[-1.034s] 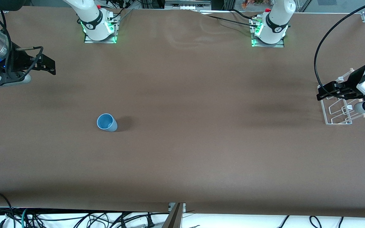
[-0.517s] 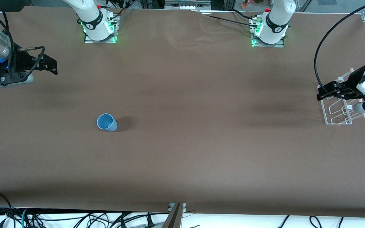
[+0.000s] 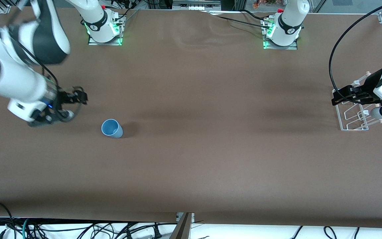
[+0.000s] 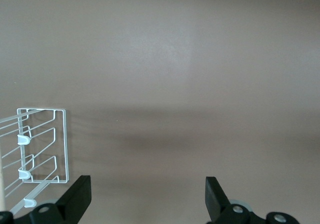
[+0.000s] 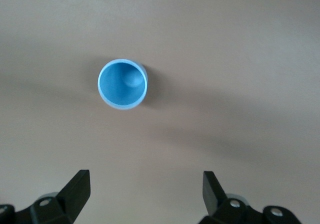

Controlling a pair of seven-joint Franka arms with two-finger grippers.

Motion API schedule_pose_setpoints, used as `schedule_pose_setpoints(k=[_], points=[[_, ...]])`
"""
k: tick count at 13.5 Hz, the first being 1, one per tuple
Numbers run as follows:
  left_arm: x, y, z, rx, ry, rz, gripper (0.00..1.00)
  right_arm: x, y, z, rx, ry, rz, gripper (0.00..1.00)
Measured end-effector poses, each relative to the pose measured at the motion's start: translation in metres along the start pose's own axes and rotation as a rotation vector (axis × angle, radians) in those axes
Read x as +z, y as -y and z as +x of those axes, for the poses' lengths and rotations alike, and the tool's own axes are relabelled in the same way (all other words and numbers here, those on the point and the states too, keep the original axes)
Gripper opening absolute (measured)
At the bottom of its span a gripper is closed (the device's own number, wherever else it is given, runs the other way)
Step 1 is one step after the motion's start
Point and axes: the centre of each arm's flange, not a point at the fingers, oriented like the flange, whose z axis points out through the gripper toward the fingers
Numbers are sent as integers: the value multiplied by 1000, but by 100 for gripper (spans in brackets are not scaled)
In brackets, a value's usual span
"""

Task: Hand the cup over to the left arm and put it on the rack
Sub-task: 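Reach the right gripper down to the light blue cup, then close the right gripper on the blue cup's rim while the left gripper rises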

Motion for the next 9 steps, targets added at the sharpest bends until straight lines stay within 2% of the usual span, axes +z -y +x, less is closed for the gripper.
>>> schedule_pose_setpoints(k=[5,9], points=[[0,11,1,-21,3,-23,100,93,2,34,-10,61,-5,100],[6,2,3,-7,15,-30,100,125,2,35,-13,40,-8,99]])
